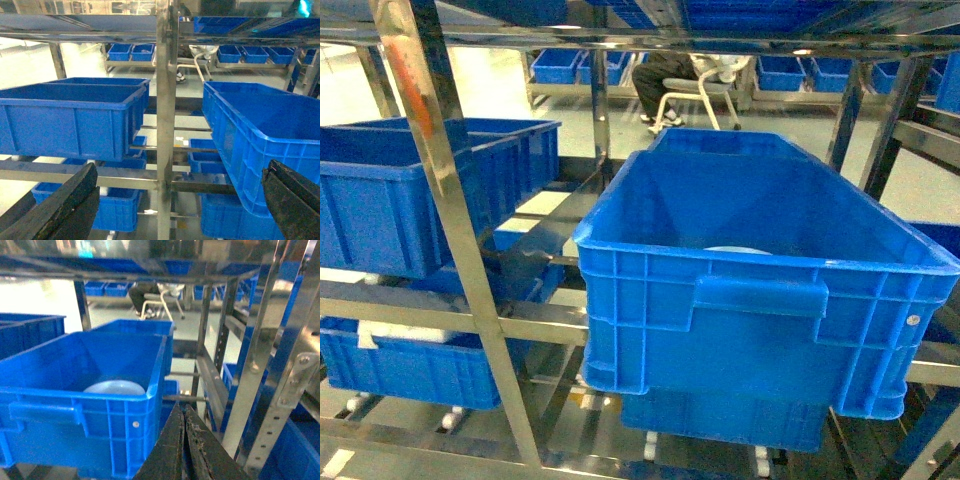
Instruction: Place blue tray on left shelf second layer neatly
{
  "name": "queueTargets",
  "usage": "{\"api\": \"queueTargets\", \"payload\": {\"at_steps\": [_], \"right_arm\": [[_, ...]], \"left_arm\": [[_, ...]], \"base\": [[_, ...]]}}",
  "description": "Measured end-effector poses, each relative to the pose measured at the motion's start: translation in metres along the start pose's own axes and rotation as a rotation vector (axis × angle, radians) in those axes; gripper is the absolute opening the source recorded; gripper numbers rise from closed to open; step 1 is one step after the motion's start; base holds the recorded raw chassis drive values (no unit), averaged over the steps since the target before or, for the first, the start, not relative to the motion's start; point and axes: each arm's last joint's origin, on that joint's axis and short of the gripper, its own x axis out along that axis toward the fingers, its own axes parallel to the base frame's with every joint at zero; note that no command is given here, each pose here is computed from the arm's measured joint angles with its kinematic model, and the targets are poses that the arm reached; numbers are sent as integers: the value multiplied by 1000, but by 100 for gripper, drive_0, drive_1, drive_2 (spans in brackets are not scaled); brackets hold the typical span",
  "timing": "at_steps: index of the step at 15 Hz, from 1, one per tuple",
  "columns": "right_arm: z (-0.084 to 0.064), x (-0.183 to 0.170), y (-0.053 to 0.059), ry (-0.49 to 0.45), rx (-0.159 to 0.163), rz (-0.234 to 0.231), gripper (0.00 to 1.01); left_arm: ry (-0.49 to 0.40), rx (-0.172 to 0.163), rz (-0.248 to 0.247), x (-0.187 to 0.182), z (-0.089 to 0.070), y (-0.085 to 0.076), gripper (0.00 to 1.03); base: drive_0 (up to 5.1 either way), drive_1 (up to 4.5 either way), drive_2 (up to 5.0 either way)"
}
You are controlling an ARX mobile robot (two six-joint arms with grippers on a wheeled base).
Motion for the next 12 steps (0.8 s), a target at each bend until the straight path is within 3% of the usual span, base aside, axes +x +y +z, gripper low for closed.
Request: {"api": "queueTargets", "payload": {"at_steps": [1, 7, 8, 12], "right_arm": [[-4, -3, 0, -32, 0, 0, 2], [-3, -16, 0, -29, -1, 0, 4], [-2, -16, 0, -35, -1, 0, 19], [-2, -16, 0, -33, -1, 0, 39]], "left_arm": [[0, 0, 0, 0, 0, 0, 98], [0, 0, 0, 0, 0, 0, 98], [0, 0, 0, 0, 0, 0, 98], [0, 0, 0, 0, 0, 0, 98]], "base": [[0, 0, 0], [0, 0, 0], [0, 0, 0], [0, 0, 0]]}}
